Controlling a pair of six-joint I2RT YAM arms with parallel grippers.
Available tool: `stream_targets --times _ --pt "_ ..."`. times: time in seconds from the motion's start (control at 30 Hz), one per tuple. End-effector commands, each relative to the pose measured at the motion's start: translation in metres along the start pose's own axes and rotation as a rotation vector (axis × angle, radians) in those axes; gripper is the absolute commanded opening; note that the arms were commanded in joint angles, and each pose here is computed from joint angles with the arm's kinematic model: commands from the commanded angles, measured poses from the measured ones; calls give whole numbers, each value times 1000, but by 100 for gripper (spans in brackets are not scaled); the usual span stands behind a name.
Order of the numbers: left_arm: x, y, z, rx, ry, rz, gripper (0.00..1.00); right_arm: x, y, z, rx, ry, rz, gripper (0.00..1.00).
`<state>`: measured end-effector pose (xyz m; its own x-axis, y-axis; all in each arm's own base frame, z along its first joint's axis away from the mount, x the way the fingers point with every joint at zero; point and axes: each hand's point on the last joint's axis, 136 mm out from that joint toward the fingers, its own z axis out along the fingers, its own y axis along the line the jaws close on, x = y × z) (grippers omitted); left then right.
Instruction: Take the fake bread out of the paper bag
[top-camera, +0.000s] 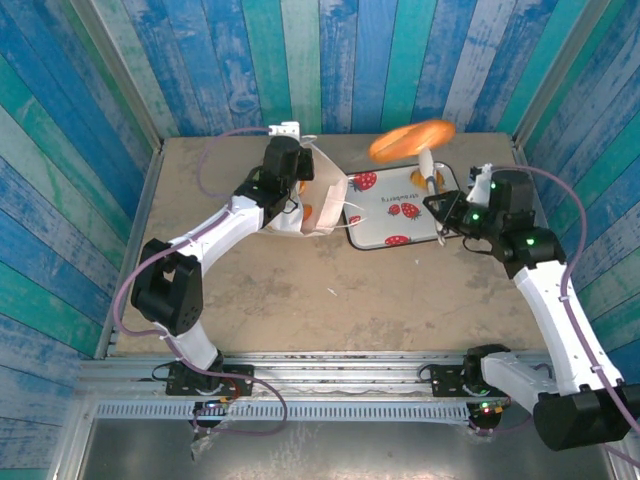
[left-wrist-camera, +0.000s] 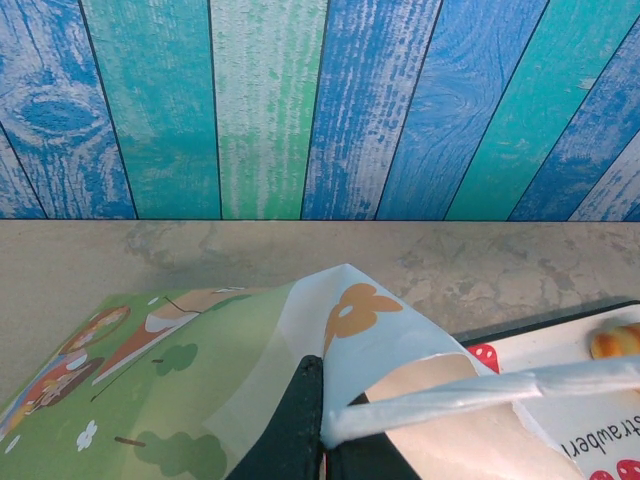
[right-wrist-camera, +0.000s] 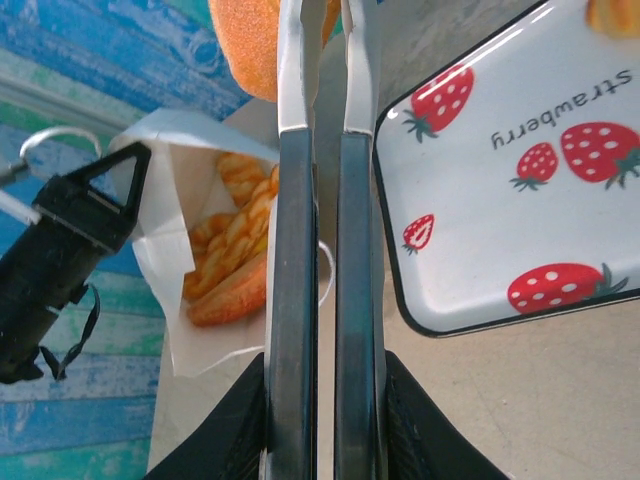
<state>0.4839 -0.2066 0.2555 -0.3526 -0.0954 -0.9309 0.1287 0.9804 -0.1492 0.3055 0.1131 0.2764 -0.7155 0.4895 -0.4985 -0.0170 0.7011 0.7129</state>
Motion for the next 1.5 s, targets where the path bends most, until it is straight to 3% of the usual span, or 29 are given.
stream_targets --times 0.0,0.43,0.63,1.47 --pt "9 3 10 -13 2 9 1 -4 -3 2 -47 5 -5 1" --pt "-10 4 -12 7 -61 1 0 27 -46 54 -38 151 127 0" --pt "-19 3 -22 24 -92 -15 0 36 -48 81 -43 189 139 1" --pt "-21 3 -31 42 -102 -16 0 25 -57 155 -67 253 219 1"
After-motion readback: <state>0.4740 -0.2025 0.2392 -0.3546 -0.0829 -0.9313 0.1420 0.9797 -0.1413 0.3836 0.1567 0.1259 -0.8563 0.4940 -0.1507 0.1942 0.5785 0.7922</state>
